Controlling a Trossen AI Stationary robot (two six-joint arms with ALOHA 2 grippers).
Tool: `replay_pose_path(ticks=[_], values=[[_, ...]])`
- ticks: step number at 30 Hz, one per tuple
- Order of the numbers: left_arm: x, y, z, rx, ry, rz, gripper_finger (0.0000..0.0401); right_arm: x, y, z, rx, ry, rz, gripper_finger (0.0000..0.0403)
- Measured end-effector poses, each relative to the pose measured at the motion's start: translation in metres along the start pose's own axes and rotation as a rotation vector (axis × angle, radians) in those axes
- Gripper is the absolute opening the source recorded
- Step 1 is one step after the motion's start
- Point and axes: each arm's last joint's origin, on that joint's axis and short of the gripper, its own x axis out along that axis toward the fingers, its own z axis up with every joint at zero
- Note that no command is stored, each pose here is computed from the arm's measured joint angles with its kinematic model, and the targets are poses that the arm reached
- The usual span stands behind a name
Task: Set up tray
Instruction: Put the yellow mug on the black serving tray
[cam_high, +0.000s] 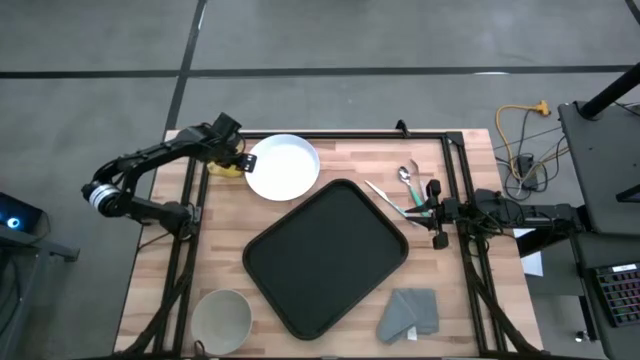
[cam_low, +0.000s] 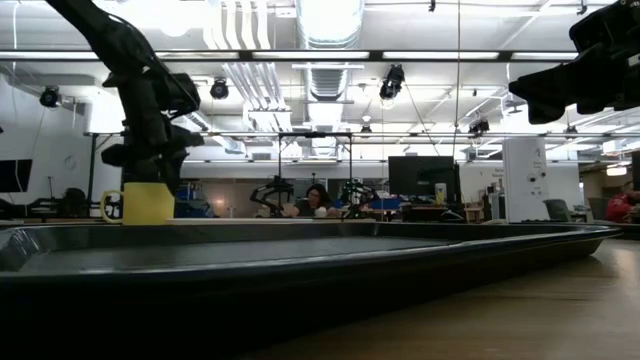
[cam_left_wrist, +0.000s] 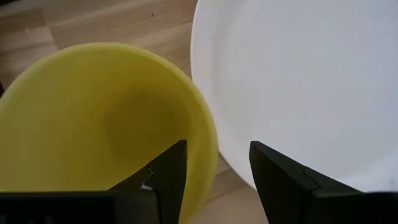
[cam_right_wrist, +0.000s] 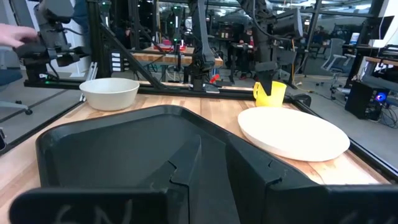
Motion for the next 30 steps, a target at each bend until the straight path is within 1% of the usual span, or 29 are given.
replay_pose_path(ticks=[22, 26, 30], values=[[0.0029, 0.0002, 0.0, -0.001, 0.01, 0.006, 0.0159, 0.0, 0.0, 0.0, 0.0, 0.0, 0.0, 0.0068], [0.0029, 0.0, 0.0004, 0.066, 0.006, 0.004, 0.0159, 0.0, 0.0, 0.0, 0.0, 0.0, 0.0, 0.0068], [0.0029, 0.0, 0.0004, 0.157, 0.006, 0.004, 0.0159, 0.0, 0.0, 0.0, 0.0, 0.0, 0.0, 0.0068]])
